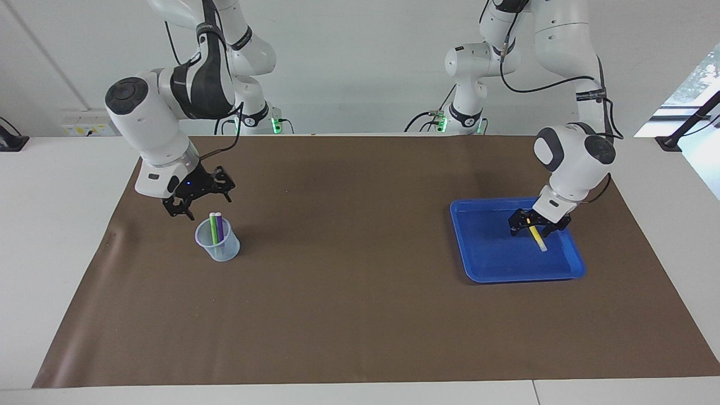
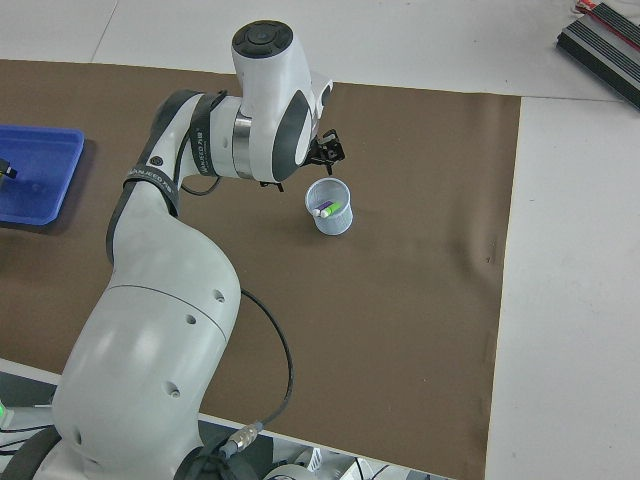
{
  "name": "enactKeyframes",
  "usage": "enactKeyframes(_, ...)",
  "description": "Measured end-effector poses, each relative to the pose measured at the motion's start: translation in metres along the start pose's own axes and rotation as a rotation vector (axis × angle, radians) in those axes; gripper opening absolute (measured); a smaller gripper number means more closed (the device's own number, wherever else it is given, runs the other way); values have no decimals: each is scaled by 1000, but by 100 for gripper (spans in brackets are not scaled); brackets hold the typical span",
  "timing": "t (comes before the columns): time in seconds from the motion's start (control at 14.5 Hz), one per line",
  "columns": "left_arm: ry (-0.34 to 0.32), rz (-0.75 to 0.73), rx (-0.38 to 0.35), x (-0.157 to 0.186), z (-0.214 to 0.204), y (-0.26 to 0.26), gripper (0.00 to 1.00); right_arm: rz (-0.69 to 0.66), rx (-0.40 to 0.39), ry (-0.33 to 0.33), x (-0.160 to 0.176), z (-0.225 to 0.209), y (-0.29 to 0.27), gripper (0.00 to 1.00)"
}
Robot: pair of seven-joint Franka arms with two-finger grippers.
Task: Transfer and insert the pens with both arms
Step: 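Insert the purple pen into the white cup with the right gripper, then grasp the yellow pen in the blue tray with the left gripper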
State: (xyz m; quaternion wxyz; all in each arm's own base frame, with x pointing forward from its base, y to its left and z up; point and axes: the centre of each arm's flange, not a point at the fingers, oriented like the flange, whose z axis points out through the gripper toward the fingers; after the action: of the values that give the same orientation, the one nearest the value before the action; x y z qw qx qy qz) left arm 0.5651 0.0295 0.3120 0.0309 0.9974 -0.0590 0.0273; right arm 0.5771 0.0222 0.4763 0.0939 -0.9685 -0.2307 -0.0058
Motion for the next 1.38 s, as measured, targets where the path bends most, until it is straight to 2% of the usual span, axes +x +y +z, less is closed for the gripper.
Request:
enactKeyframes(0.14, -6, -9, 0, -4, 2, -10, 100, 116, 148, 53, 4, -7, -13, 100)
enactKeyframes(0.34, -24, -12, -5, -9, 10, -5, 97, 340, 301, 78, 11, -8, -31, 100)
enactKeyframes(0.41, -26, -18, -6, -9, 11, -3, 90, 410, 358, 84, 15, -8, -38, 100)
enactKeyframes(0.62, -29, -28, -6, -10, 11, -3, 52, 592, 517, 92, 22, -11, -51, 100)
enactKeyframes(0.83, -50, -32, -12, -11, 8, -3, 17, 697, 651, 97, 24, -9, -59, 100)
enactKeyframes(1.1, -106, -116, -28, 10, -26, 13, 17, 806, 731, 113, 31, -6, -73, 100)
enactKeyframes(1.24, -113, -185, -27, 28, -53, 44, 17, 843, 797, 140, 34, -3, -82, 100)
enactKeyframes(1.38, -104, -262, -30, 42, -73, 89, 17, 859, 822, 154, 35, 2, -91, 100)
